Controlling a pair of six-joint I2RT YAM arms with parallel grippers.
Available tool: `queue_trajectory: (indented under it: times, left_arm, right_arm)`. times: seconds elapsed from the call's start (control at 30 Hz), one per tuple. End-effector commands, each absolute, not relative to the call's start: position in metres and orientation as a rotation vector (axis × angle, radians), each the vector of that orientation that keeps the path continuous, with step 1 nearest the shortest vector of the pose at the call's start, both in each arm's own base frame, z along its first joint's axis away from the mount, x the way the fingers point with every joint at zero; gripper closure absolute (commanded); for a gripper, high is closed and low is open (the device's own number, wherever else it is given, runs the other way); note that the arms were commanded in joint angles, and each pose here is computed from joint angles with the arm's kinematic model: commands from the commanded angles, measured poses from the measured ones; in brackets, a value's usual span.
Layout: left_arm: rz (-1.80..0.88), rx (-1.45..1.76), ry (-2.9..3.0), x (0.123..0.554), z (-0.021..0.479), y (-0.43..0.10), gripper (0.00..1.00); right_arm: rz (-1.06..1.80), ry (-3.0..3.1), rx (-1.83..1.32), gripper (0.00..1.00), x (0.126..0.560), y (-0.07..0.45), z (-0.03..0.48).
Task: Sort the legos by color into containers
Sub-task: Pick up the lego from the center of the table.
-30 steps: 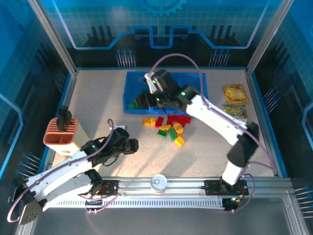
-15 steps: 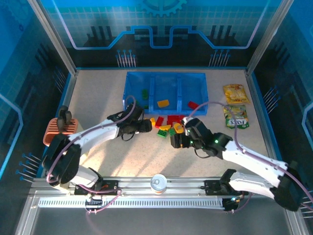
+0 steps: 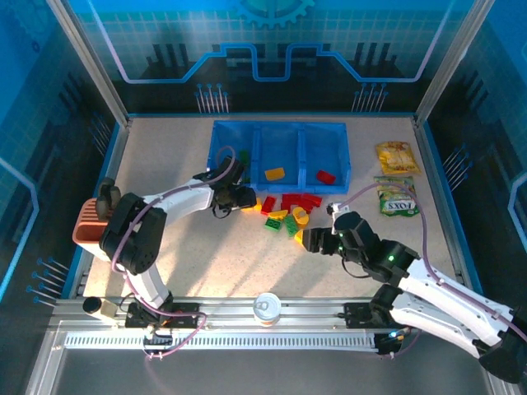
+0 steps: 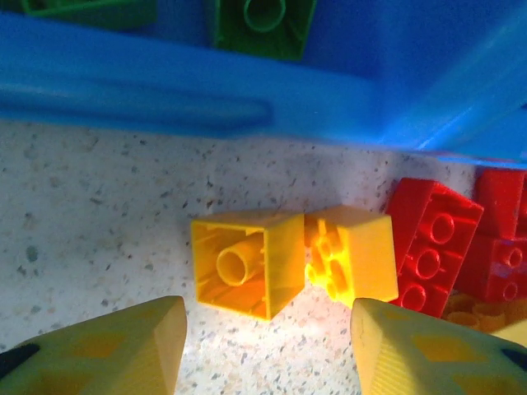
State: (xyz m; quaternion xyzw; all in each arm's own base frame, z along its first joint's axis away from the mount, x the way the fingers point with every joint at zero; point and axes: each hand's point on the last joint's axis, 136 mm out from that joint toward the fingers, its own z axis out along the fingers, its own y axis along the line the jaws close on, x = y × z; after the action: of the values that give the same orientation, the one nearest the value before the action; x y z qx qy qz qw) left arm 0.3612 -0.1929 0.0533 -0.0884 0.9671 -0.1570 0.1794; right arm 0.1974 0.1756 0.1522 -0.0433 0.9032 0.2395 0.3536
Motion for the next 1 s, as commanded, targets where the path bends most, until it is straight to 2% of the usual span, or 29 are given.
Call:
queue_trajectory:
  times: [0.0,0.37,0.9,0.97]
  left_arm:
    - [-0.421,-0.230,2.776,0.363,0.048,-0.190,0.46]
    - [-0.385,-0.254,2.804,0.368,0.032,-0.184,0.57]
    - [-0.307,-0.256,2.873,0.359,0.013,-0.176,0.56]
    - [-0.294,-0.255,2.873,0.358,0.015,-0.174,0.59]
  right_arm:
    - [0.600,2.347,-0.070,0.24,0.193,0.167,0.144]
    - [0.595,2.330,-0.050,0.25,0.189,0.159,0.148]
    - [0.628,2.324,-0.051,0.27,0.189,0.163,0.149]
    - [0.634,2.322,-0.052,0.26,0.189,0.164,0.150]
